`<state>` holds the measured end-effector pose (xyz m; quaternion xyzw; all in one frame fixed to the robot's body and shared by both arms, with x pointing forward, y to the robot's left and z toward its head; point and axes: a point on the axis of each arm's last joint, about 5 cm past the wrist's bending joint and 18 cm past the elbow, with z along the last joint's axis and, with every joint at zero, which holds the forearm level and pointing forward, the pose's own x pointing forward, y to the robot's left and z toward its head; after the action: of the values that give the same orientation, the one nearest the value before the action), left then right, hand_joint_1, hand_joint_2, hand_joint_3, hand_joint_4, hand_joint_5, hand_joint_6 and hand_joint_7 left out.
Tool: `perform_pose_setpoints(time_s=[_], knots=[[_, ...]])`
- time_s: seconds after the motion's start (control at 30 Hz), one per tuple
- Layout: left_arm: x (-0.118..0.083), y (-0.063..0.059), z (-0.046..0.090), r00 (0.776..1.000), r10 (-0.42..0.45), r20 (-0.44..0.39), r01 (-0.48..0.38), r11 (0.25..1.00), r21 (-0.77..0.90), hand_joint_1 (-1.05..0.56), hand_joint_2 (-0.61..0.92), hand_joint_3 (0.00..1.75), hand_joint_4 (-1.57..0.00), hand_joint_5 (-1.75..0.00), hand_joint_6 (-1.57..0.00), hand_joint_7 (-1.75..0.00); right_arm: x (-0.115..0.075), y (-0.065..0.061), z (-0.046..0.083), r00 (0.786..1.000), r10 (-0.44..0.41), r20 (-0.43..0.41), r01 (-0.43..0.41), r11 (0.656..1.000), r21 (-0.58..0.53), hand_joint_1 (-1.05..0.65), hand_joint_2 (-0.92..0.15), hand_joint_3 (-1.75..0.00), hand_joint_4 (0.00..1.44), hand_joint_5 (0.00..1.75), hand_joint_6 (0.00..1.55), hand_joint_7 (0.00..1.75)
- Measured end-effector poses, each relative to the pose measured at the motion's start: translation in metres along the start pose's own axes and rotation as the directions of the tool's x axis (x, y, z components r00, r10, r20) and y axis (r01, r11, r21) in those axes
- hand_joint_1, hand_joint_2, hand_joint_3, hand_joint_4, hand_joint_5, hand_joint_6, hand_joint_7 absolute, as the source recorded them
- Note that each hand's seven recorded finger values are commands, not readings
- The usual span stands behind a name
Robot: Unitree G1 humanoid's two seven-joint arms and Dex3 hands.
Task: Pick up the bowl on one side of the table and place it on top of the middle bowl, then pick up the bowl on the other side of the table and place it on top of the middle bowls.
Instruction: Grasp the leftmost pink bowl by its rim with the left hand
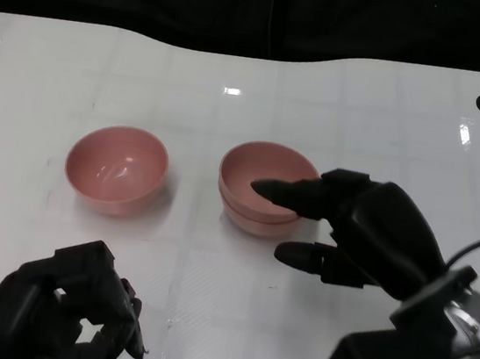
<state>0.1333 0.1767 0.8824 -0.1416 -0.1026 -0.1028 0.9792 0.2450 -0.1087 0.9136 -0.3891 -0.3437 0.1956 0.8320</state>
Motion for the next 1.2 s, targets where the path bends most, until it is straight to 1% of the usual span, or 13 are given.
perform_pose_setpoints(time_s=[0.07, 0.17, 0.2, 0.27, 0.3, 0.37, 0.53, 0.57, 0.67, 0.7, 0.9, 1.03, 1.2], knots=[[0.001, 0.002, 0.002, 1.000, 0.003, 0.010, -0.003, 1.000, 0.006, -0.18, 0.62, 0.90, -0.91, -1.30, -0.90, -1.08, -0.010, 0.002, 0.001, 0.999, -0.048, 0.003, 0.047, 0.996, 0.081, -0.26, -0.91, -0.09, 0.78, 1.04, 0.91, 0.18], [0.004, 0.003, 0.004, 1.000, 0.000, 0.026, 0.000, 1.000, 0.008, -0.20, 0.70, 0.65, -0.87, -1.15, -0.90, -0.84, -0.022, 0.004, 0.003, 0.995, -0.095, -0.005, 0.095, 0.982, 0.161, -0.21, -0.91, -0.13, 0.74, 1.19, 0.97, 0.25], [0.005, 0.003, 0.005, 1.000, -0.003, 0.031, 0.002, 1.000, 0.016, -0.21, 0.77, 0.47, -0.85, -1.06, -0.90, -0.71, -0.025, 0.005, 0.004, 0.994, -0.112, -0.015, 0.112, 0.975, 0.191, -0.20, -0.85, -0.29, 0.74, 1.18, 0.96, 0.36], [0.005, 0.004, 0.008, 0.999, -0.009, 0.044, 0.007, 0.999, 0.048, -0.22, 0.87, 0.23, -0.83, -0.92, -0.91, -0.50, -0.033, 0.005, 0.006, 0.990, -0.138, -0.023, 0.139, 0.961, 0.239, -0.18, -0.62, -0.76, 0.74, 1.23, 0.88, 0.62], [0.005, 0.005, 0.009, 0.999, -0.012, 0.050, 0.008, 0.998, 0.066, -0.24, 0.89, 0.16, -0.82, -0.88, -0.92, -0.42, -0.037, 0.006, 0.006, 0.989, -0.147, -0.027, 0.149, 0.955, 0.257, -0.16, -0.55, -0.89, 0.75, 1.25, 0.86, 0.70], [0.005, 0.007, 0.012, 0.998, -0.015, 0.065, 0.009, 0.996, 0.084, -0.29, 0.91, 0.06, -0.77, -0.77, -0.89, -0.28, -0.044, 0.005, 0.006, 0.987, -0.159, -0.038, 0.163, 0.944, 0.288, -0.15, -0.50, -1.02, 0.75, 1.28, 0.83, 0.80], [0.006, 0.007, 0.014, 0.996, -0.025, 0.091, 0.014, 0.993, 0.116, -0.34, 0.92, 0.02, -0.73, -0.70, -0.86, -0.17, -0.053, 0.003, 0.009, 0.986, -0.161, -0.041, 0.165, 0.921, 0.353, -0.15, -0.52, -1.02, 0.73, 1.32, 0.81, 0.87], [0.006, 0.007, 0.015, 0.995, -0.032, 0.090, 0.019, 0.990, 0.140, -0.36, 0.92, 0.03, -0.70, -0.60, -0.79, -0.10, -0.054, 0.002, 0.010, 0.985, -0.167, -0.049, 0.173, 0.913, 0.370, -0.14, -0.54, -1.00, 0.75, 1.35, 0.84, 0.92], [0.006, 0.008, 0.019, 0.994, -0.036, 0.100, 0.007, 0.961, 0.276, -0.38, 0.92, 0.03, -0.69, -0.50, -0.75, -0.04, -0.064, 0.000, 0.016, 0.976, -0.197, -0.095, 0.219, 0.862, 0.458, -0.11, -0.53, -1.03, 0.77, 1.42, 0.86, 1.01], [0.006, 0.008, 0.020, 0.994, -0.033, 0.103, -0.001, 0.949, 0.314, -0.40, 0.92, 0.03, -0.67, -0.47, -0.72, -0.02, -0.067, 0.000, 0.018, 0.974, -0.194, -0.116, 0.226, 0.850, 0.477, -0.09, -0.48, -1.15, 0.81, 1.51, 0.88, 1.08], [0.009, 0.015, 0.039, 0.994, -0.053, 0.094, -0.013, 0.807, 0.591, -0.53, 0.92, 0.02, -0.58, -0.37, -0.64, 0.00, -0.084, -0.003, 0.026, 0.959, -0.165, -0.229, 0.269, 0.782, 0.562, -0.07, -0.41, -1.41, 0.84, 1.71, 0.83, 1.33], [0.016, 0.018, 0.051, 0.996, -0.053, 0.068, -0.013, 0.690, 0.723, -0.56, 0.90, 0.00, -0.55, -0.33, -0.60, 0.00, -0.089, -0.006, 0.029, 0.954, -0.119, -0.274, 0.269, 0.736, 0.620, -0.09, -0.37, -1.49, 0.87, 1.74, 0.76, 1.51], [0.024, 0.020, 0.058, 0.998, -0.043, 0.043, -0.012, 0.562, 0.827, -0.59, 0.90, 0.00, -0.52, -0.28, -0.55, 0.00, -0.095, -0.008, 0.028, 0.944, -0.097, -0.317, 0.287, 0.715, 0.637, -0.10, -0.35, -1.50, 0.87, 1.75, 0.74, 1.57]])
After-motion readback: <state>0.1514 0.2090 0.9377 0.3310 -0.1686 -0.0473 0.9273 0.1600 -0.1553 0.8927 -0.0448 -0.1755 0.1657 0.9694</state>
